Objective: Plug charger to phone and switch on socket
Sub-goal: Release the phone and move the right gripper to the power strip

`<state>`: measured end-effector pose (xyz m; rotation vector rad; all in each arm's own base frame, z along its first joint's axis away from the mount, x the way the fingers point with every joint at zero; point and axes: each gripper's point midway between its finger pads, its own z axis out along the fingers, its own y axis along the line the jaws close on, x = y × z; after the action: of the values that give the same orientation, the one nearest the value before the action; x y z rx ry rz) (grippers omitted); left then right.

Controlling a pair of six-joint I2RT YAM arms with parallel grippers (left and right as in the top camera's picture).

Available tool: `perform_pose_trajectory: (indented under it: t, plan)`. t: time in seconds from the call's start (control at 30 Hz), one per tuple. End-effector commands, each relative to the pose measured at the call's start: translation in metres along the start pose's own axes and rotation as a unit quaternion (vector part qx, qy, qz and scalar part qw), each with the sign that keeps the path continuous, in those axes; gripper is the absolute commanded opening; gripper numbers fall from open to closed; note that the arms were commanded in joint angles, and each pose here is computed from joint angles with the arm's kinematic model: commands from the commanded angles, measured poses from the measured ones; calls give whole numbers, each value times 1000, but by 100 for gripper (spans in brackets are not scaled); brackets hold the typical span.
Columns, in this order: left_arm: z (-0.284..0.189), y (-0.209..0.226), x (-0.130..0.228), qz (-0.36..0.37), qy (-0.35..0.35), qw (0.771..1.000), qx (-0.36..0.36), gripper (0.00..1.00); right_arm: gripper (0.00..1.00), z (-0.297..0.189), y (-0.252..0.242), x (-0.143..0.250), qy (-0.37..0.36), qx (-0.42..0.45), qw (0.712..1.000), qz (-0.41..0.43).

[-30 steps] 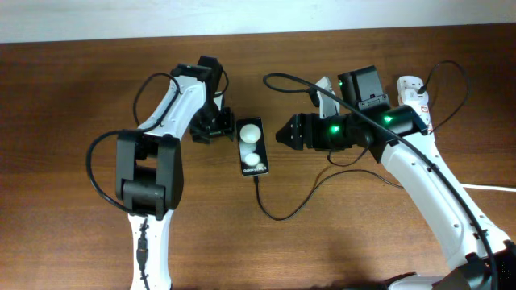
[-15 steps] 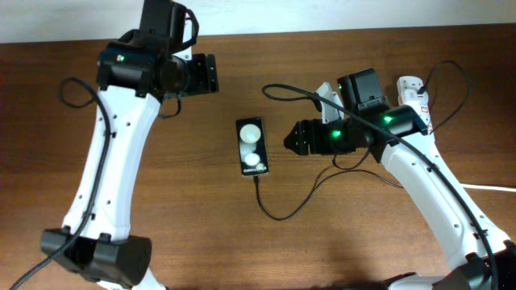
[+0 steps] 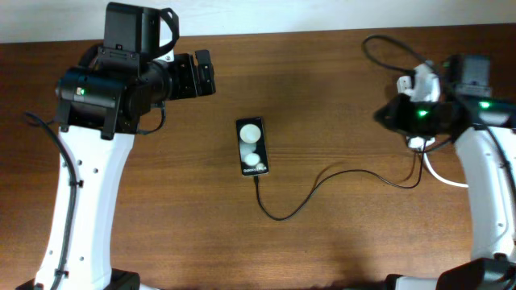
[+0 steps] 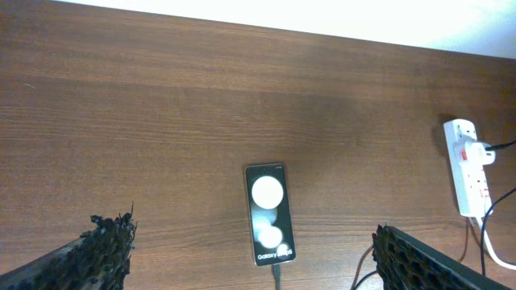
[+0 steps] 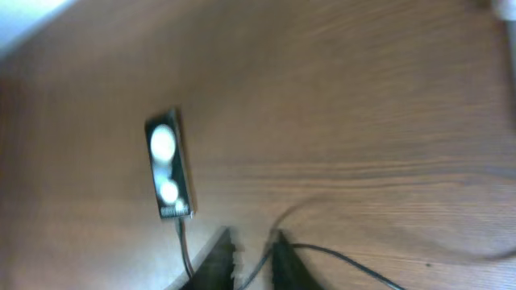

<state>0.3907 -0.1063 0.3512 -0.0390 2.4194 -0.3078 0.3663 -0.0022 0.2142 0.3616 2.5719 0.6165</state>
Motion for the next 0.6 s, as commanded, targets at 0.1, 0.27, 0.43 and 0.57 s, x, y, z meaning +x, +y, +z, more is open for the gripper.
perform_pose_trajectory:
  t: [0.1, 0.27, 0.43, 0.57]
  plan:
    - [-5, 3, -3, -3, -8, 1000, -5, 99, 4, -56, -48, -46, -97, 75, 992, 32]
    - [-5, 3, -3, -3, -8, 1000, -5, 99, 4, -65, -105, -67, -101, 116, 982, 109]
    - [-5, 3, -3, -3, -8, 1000, -5, 99, 4, -27, -150, -78, -77, 120, 978, 150]
    - [-5, 3, -3, -3, -8, 1000, -5, 99, 4, 13, -179, -84, -57, 123, 980, 147]
